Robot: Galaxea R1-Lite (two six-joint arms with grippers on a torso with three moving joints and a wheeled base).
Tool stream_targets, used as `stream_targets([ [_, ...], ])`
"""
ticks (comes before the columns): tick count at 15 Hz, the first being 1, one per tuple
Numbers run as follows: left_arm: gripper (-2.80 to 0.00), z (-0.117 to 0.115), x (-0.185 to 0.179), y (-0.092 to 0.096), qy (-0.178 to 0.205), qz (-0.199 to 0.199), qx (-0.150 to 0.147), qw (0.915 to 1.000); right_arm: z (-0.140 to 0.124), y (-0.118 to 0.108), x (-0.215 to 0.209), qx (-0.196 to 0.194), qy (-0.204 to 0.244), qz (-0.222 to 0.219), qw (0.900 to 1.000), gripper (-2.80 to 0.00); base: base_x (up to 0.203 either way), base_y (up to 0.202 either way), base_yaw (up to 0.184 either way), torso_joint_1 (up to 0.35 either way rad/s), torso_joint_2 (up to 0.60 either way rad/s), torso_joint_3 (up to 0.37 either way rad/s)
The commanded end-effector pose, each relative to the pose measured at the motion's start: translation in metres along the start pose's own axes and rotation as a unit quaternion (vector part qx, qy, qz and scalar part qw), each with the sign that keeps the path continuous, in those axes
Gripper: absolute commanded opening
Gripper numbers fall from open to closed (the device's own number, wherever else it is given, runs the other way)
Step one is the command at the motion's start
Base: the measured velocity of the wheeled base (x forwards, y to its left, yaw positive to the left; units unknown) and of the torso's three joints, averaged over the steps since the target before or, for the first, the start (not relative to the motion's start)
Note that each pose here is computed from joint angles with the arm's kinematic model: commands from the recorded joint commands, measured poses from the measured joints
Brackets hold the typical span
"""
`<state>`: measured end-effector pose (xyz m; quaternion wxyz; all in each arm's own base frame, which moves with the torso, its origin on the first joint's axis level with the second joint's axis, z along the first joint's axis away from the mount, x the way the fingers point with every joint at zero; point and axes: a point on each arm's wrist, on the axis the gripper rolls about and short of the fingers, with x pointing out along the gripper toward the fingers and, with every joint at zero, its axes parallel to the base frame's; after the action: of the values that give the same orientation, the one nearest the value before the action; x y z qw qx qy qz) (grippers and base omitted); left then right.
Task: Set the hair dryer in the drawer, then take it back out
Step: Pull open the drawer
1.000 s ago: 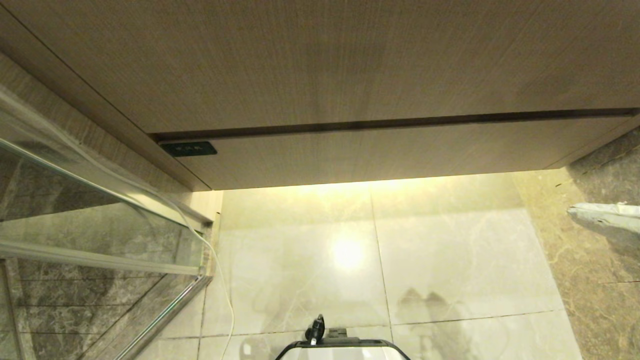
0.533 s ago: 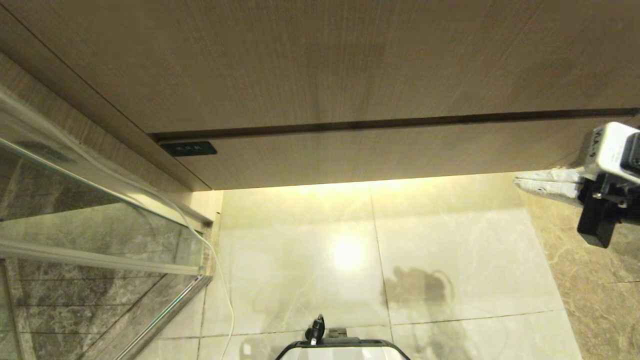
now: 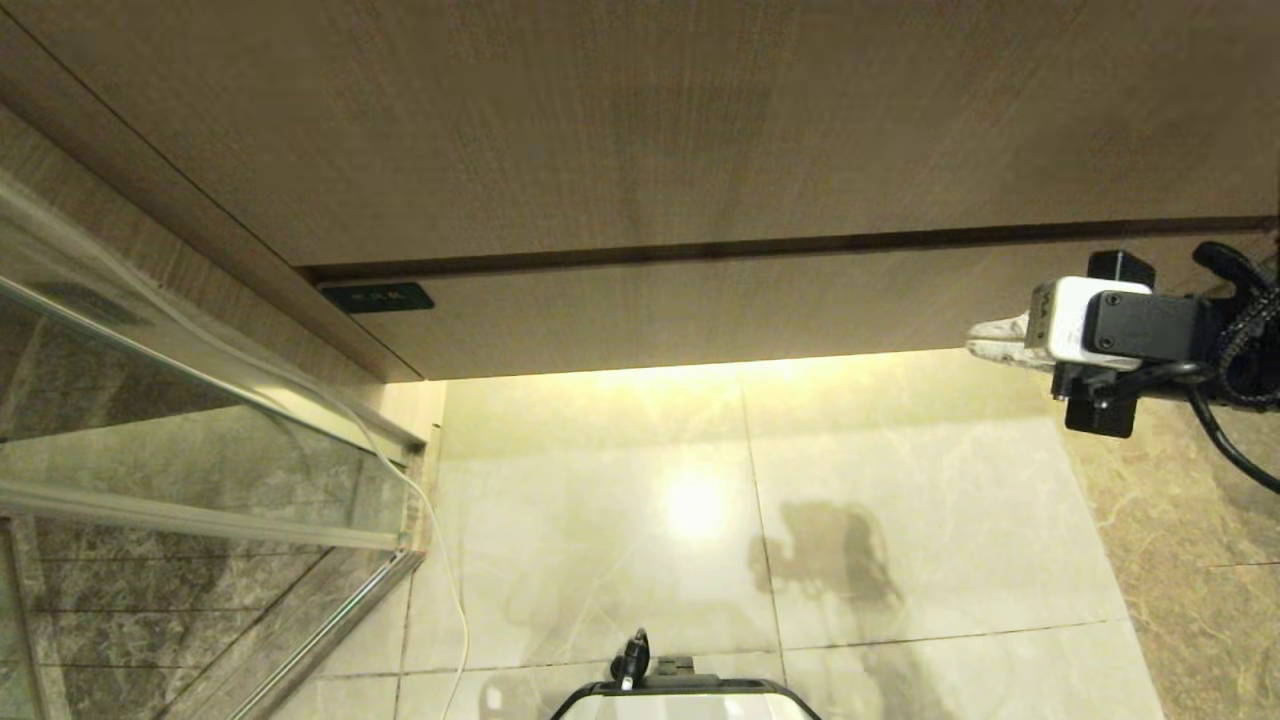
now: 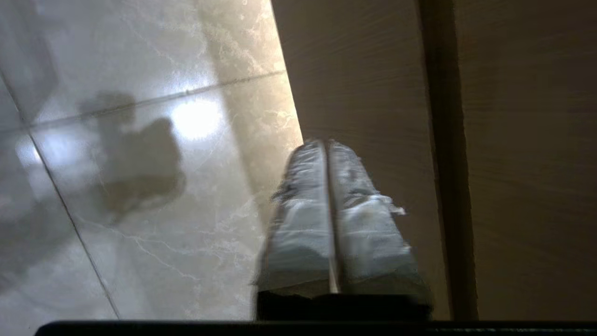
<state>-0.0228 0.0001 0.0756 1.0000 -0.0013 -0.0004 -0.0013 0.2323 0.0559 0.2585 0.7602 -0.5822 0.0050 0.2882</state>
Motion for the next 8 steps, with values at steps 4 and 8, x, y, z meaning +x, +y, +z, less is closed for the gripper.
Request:
stream_targets([
  [4,-2.8,0.0,0.0,0.0,0.0,0.001,0.0,1.0,-0.011,-0.007,0.036,-0.044,-0.013,0.025,0.999,0.0,0.0,0.0,0.0,0.0,0.0,0.0],
  [8,-2.8,0.0,0.0,0.0,0.0,0.001,0.001,1.0,-0.014,-0.019,0.058,-0.05,-0.012,0.018,0.998,0.0,0.0,0.0,0.0,0.0,0.0,0.0],
])
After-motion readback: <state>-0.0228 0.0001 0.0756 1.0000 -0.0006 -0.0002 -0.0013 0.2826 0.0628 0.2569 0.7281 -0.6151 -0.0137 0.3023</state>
